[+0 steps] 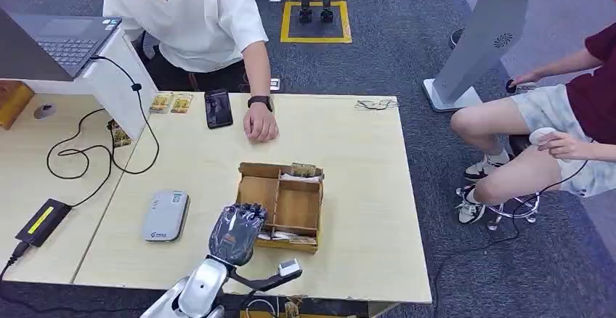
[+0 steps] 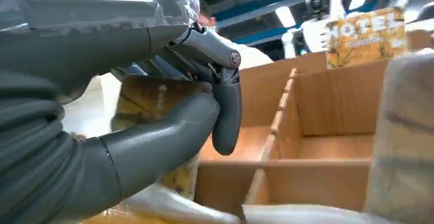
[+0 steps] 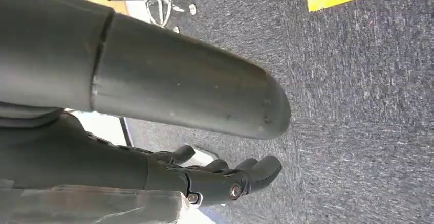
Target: Pass the card to the sensor for recognition and then transmit it.
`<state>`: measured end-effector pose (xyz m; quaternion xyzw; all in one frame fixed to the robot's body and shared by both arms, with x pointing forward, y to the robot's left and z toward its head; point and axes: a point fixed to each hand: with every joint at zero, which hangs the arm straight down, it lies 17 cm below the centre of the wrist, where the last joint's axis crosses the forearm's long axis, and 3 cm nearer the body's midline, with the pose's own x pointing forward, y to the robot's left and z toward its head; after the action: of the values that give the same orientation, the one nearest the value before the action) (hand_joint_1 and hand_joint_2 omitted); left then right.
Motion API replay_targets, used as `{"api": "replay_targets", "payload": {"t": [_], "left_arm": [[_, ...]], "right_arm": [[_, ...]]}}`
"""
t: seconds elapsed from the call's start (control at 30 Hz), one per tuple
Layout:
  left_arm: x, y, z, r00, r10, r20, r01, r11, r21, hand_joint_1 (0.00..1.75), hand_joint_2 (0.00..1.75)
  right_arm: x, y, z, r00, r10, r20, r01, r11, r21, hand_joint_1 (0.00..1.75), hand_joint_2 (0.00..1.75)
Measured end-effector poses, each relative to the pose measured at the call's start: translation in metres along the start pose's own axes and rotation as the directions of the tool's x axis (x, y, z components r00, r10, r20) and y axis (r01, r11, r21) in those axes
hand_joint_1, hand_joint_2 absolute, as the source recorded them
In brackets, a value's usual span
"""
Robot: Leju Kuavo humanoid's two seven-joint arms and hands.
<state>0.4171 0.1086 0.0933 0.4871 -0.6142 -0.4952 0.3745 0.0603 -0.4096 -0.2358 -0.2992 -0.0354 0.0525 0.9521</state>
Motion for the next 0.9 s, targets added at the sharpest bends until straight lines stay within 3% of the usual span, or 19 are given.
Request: {"api": "replay_targets", "payload": {"t": [0.37, 0.9], "left_arm": [[-0.016, 0.021, -0.003, 0.999, 0.009, -0.04, -0.006, 0.997, 0.074, 1.75, 1.75], [-0.019, 0.027, -0.002, 1.0, 0.01, -0.019, -0.008, 0.994, 0.111, 1.75, 1.75]], "right_arm": [[0.002, -0.001, 0.0, 1.0, 0.005, 0.014, -0.005, 1.0, -0.006, 0.0, 0.0], [0.004, 0.0, 0.0, 1.0, 0.018, 0.026, -0.018, 1.0, -0.005, 0.0, 0.0]]}}
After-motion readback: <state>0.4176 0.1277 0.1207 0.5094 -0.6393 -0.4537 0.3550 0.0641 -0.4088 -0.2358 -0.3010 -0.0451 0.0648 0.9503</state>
